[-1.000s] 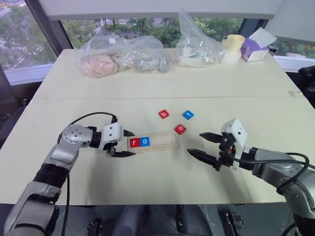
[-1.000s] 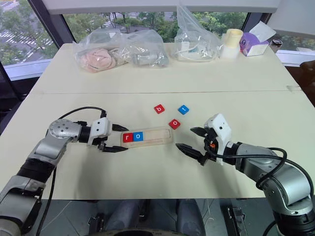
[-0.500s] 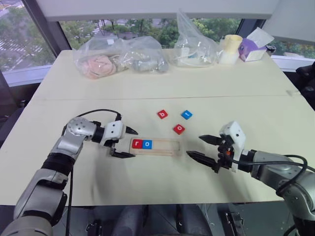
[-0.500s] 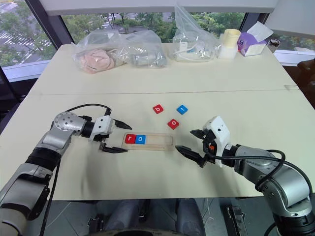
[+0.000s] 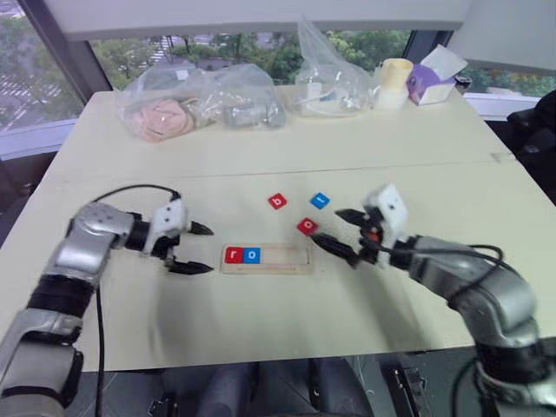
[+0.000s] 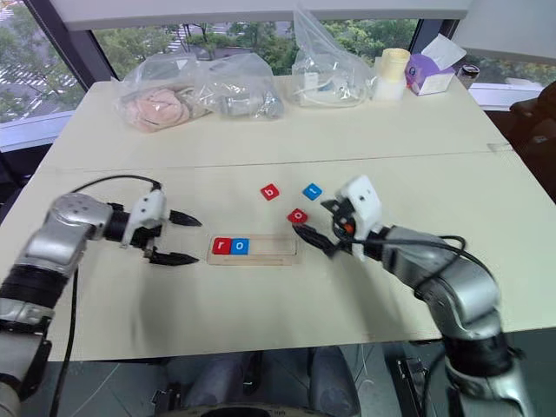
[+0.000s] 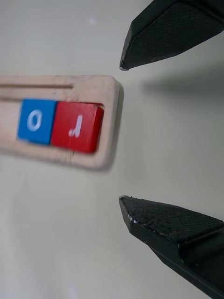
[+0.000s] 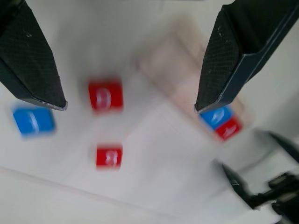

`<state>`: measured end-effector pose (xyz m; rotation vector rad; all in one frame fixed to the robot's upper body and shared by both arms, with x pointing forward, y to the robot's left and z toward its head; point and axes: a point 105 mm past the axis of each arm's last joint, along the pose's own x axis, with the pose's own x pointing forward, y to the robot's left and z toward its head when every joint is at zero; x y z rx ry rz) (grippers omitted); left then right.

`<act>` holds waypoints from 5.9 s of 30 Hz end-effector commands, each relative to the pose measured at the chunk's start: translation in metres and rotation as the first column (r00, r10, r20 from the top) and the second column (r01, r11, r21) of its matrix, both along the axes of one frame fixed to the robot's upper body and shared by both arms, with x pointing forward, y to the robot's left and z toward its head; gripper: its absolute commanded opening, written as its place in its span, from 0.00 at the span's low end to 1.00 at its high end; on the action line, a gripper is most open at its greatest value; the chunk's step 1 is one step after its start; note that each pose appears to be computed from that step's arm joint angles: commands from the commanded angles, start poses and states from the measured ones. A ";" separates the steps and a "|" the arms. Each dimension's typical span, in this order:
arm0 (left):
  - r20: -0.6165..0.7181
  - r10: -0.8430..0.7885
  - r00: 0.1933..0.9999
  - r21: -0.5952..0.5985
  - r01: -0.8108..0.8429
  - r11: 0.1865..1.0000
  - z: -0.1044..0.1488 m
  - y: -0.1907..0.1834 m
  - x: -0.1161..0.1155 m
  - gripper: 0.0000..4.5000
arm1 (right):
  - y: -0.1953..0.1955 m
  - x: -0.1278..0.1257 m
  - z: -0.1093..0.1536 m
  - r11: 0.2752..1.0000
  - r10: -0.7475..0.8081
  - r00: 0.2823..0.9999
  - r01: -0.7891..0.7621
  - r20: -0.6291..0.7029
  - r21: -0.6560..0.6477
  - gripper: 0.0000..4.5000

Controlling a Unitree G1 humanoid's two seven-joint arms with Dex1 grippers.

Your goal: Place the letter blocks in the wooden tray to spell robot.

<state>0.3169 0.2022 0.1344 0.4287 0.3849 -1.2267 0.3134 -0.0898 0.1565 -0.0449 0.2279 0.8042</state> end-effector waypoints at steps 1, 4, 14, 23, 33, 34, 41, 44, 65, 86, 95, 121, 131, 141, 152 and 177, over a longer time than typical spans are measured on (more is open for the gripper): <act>0.057 0.169 0.984 -0.186 -0.156 0.970 0.039 0.003 0.009 1.00 | 0.021 0.022 0.003 0.999 -0.029 1.000 0.029 0.002 -0.018 1.00; 0.055 0.269 0.962 -0.298 -0.242 0.923 0.054 0.000 0.003 1.00 | 0.038 0.050 -0.009 0.988 -0.100 0.995 0.099 -0.010 -0.119 1.00; 0.095 0.440 0.893 -0.393 -0.373 0.841 0.065 -0.013 -0.021 1.00 | 0.064 0.095 -0.022 0.969 -0.203 0.979 0.199 -0.010 -0.146 1.00; 0.115 0.494 0.862 -0.378 -0.422 0.824 0.060 -0.012 -0.027 1.00 | 0.080 0.098 -0.036 0.975 -0.175 0.984 0.167 -0.044 -0.148 0.36; 0.127 0.388 0.913 -0.363 -0.321 0.875 0.057 -0.044 -0.029 1.00 | 0.042 0.104 0.022 0.953 -0.296 0.952 0.300 0.073 -0.045 0.26; 0.127 0.368 0.921 -0.362 -0.302 0.882 0.057 -0.050 -0.030 1.00 | 0.030 0.100 0.026 0.941 -0.333 0.940 0.336 0.071 -0.032 0.26; 0.114 0.229 0.967 -0.372 -0.172 0.912 0.051 -0.093 -0.031 1.00 | -0.063 0.031 -0.001 0.748 -0.657 0.742 0.663 -0.133 0.001 0.26; 0.108 0.207 0.972 -0.372 -0.153 0.916 0.049 -0.098 -0.029 1.00 | -0.073 0.011 -0.017 0.714 -0.694 0.698 0.698 -0.176 -0.048 0.26; 0.090 0.129 0.988 -0.338 -0.092 0.937 0.039 -0.101 -0.020 1.00 | -0.062 -0.028 -0.051 0.671 -0.731 0.625 0.731 -0.275 -0.123 0.99; 0.023 -0.041 0.999 -0.119 0.043 0.992 0.030 -0.074 -0.070 1.00 | -0.113 -0.034 -0.042 0.944 0.183 0.983 -0.171 0.018 -0.283 0.99; 0.012 0.015 1.000 -0.118 -0.013 0.993 0.025 -0.072 -0.075 1.00 | -0.119 -0.004 -0.066 0.905 0.265 0.964 -0.246 0.007 -0.347 0.99; 0.024 0.203 0.979 -0.010 -0.203 0.979 0.019 -0.008 -0.074 1.00 | 0.041 0.002 -0.031 0.800 0.552 0.824 -0.479 0.129 -0.362 0.26; -0.035 0.185 0.982 -0.024 -0.186 0.982 0.011 -0.021 -0.088 1.00 | 0.071 0.000 -0.040 0.735 0.626 0.776 -0.551 0.082 -0.395 0.26; -0.028 0.200 0.979 -0.074 -0.202 0.977 0.016 -0.028 -0.086 1.00 | 0.069 0.002 -0.049 0.723 0.628 0.777 -0.562 0.043 -0.401 0.26; -0.017 0.201 0.979 -0.069 -0.202 0.977 0.016 -0.027 -0.080 1.00 | 0.071 0.014 -0.046 0.767 0.580 0.809 -0.503 0.095 -0.398 0.99; 0.141 0.288 0.947 -0.300 -0.237 0.924 0.049 -0.050 -0.038 1.00 | 0.012 0.031 -0.039 0.987 -0.076 0.997 0.072 -0.025 -0.143 0.99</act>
